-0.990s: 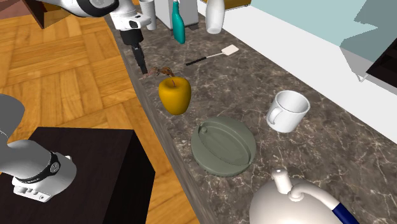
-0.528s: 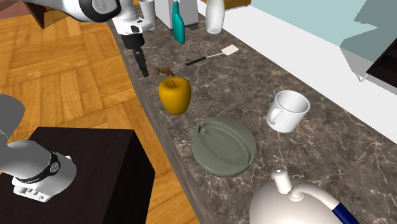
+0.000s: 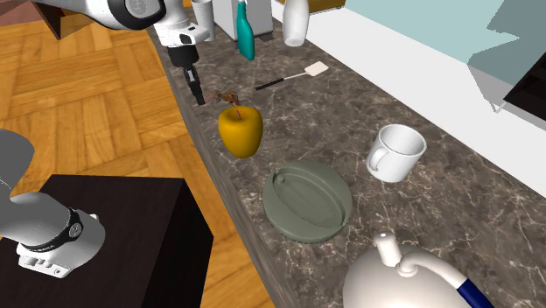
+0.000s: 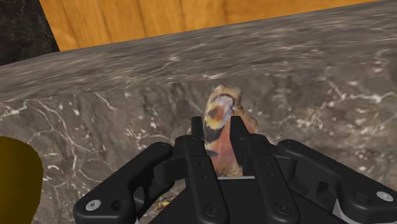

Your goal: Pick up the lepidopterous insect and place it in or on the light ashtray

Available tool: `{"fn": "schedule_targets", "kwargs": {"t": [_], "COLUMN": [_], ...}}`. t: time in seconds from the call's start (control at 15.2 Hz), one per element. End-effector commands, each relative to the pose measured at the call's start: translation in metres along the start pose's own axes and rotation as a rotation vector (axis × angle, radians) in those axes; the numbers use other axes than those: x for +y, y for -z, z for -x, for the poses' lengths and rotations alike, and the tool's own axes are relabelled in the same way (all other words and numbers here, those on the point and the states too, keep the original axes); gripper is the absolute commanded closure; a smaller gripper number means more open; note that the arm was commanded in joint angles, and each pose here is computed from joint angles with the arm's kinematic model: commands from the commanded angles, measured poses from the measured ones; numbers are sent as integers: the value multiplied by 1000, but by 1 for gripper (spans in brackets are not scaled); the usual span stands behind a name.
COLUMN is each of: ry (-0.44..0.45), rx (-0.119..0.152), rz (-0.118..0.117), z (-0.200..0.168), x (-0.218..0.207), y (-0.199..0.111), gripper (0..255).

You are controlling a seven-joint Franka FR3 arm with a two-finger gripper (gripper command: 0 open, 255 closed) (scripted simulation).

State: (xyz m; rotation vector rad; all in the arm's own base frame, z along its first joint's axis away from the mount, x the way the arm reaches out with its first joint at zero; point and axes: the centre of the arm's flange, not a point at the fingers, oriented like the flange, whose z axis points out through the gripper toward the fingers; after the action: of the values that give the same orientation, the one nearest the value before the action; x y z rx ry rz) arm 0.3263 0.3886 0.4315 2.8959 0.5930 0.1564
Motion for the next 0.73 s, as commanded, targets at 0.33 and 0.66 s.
{"fn": "schedule_targets", "kwargs": {"t": [0.33,0.66], "ry": [2,1], "rx": [-4,-4], "rz": [-1,-1], "z": [0,-1], "x": [0,5], "y": [3,19], "gripper": [255,255]}}
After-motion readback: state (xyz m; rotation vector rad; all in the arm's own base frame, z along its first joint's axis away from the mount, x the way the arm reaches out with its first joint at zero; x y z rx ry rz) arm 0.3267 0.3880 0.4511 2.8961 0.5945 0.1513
